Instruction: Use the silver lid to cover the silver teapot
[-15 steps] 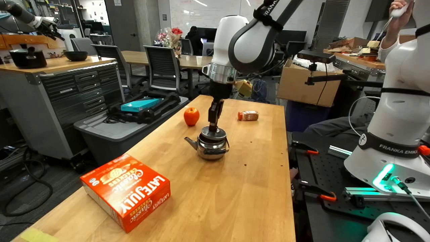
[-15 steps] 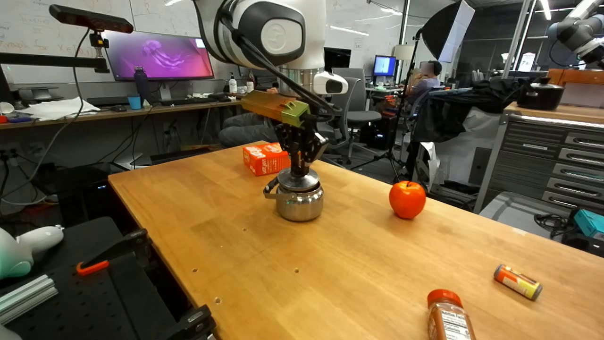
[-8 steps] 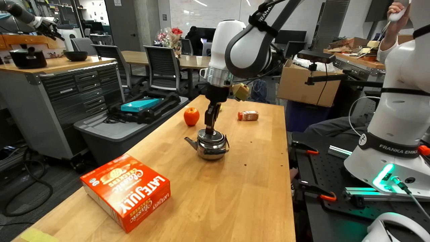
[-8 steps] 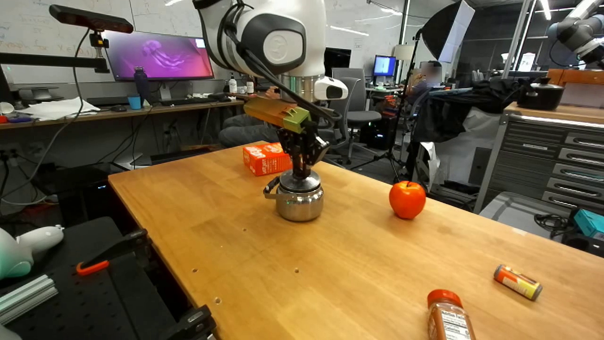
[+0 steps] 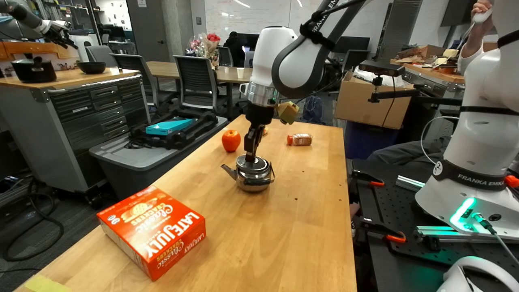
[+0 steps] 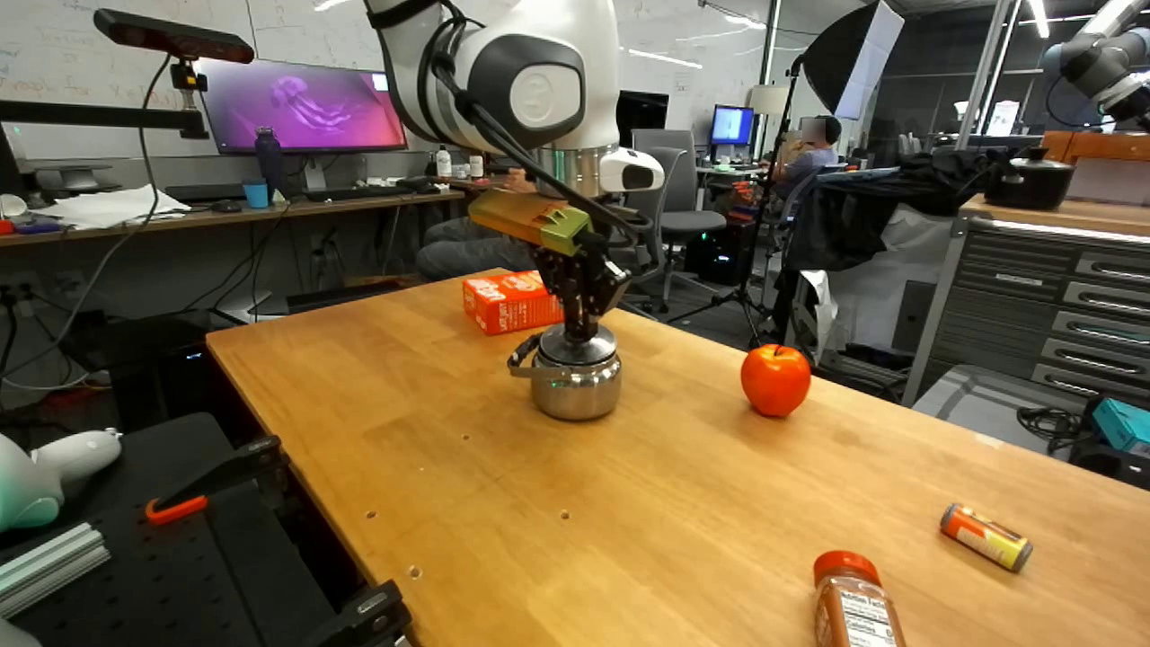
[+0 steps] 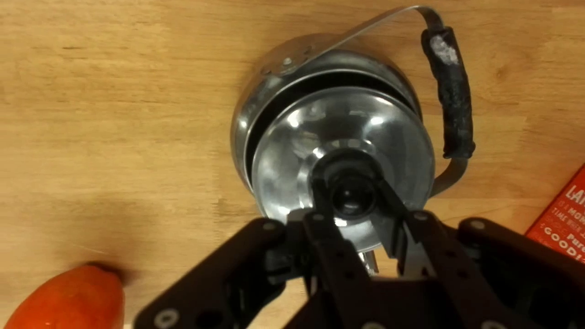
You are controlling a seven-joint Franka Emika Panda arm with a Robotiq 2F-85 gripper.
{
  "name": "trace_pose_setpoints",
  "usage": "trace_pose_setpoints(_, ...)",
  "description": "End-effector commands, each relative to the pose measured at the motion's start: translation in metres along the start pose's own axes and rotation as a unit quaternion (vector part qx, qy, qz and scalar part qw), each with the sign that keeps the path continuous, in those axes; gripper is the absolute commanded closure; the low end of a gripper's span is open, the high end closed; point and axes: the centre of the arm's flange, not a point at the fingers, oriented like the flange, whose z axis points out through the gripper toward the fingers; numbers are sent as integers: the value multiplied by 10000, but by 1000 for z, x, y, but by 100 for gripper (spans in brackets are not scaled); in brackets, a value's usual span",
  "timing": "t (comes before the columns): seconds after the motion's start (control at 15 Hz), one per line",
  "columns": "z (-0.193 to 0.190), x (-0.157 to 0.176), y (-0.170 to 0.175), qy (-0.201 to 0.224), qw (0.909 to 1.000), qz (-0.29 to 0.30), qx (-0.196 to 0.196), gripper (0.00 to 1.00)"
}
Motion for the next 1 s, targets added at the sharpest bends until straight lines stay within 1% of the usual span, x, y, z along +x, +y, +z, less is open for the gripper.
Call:
trace_pose_setpoints(0.0,0,4,-5,111,9998,55,-137,93)
trace_pose_setpoints(0.27,-2,1,-4,65,9998,48,-154,93)
trace_pose_setpoints(0.53,-2,0,-1,-96,9998,55,-178,93)
trace_pose_setpoints(0.73,-1,0,3,-164,9994,104,-294,93)
trace_pose_setpoints(0.93,0,-2,8,-329,9985,145,-421,93)
